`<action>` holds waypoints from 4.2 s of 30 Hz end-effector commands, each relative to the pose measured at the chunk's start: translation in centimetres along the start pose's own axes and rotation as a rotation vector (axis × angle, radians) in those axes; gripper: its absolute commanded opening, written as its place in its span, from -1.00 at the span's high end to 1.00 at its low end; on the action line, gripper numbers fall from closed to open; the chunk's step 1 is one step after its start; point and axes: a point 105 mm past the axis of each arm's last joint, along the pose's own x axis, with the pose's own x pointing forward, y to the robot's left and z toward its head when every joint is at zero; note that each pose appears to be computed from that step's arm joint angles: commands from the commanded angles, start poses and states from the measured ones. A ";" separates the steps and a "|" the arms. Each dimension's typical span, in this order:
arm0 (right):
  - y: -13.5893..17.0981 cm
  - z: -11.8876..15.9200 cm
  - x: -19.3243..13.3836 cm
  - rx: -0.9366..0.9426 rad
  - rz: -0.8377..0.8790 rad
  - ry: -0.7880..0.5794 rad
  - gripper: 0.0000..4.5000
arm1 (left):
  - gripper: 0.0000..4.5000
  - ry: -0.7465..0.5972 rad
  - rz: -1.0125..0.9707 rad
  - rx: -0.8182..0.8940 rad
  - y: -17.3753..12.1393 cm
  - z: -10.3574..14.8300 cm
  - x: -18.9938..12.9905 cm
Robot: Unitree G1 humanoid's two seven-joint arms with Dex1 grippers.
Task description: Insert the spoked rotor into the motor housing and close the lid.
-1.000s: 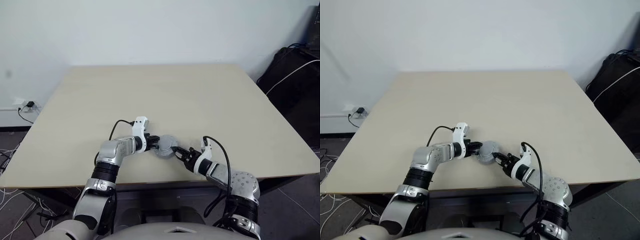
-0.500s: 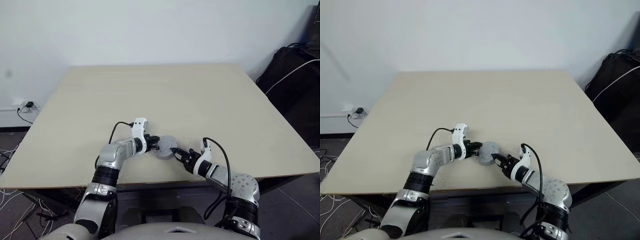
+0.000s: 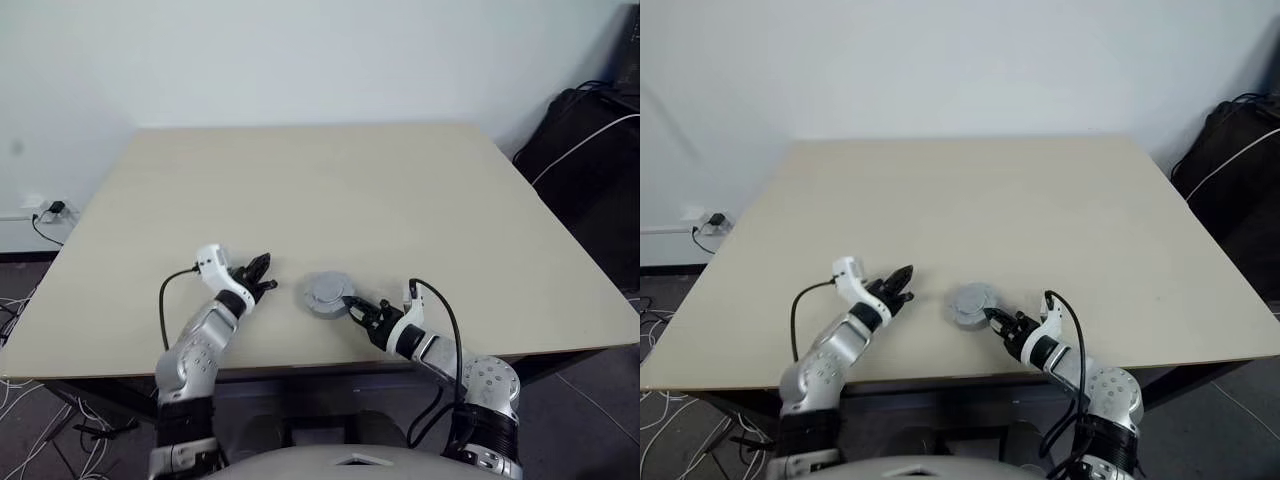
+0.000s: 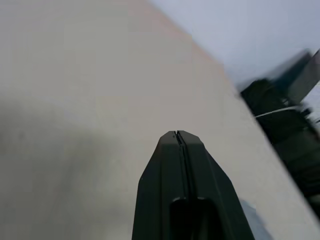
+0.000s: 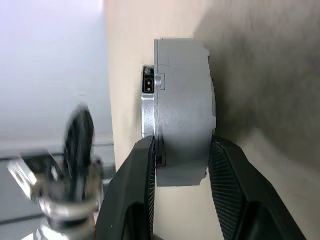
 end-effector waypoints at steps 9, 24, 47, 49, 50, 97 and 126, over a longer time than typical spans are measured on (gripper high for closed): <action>8.5 3.1 1.4 -0.055 0.323 -0.114 0.47 | -0.46 -0.020 -0.281 -0.478 -5.5 -1.2 -2.0; 10.1 0.6 1.2 -0.107 0.379 0.053 0.47 | -1.00 -0.024 -0.359 -0.798 -7.4 -3.0 -1.9; 10.3 -2.3 -0.1 -0.115 0.389 0.187 0.47 | -0.83 -0.013 -0.380 -0.817 -7.7 -3.3 -1.6; 10.3 -2.4 0.0 -0.124 0.385 0.192 0.47 | -0.58 -0.018 -0.384 -0.820 -7.7 -3.3 -1.6; 10.3 -2.4 0.0 -0.129 0.379 0.189 0.47 | -0.41 -0.016 -0.387 -0.818 -7.7 -3.3 -1.6; 2.5 2.2 -2.3 -1.353 -0.302 -0.332 -1.00 | 0.06 -0.081 0.244 -0.457 2.5 2.7 10.6; 1.7 4.0 -3.9 -1.275 -0.394 -0.537 -1.00 | -0.99 -0.009 0.263 0.444 4.6 0.3 -3.5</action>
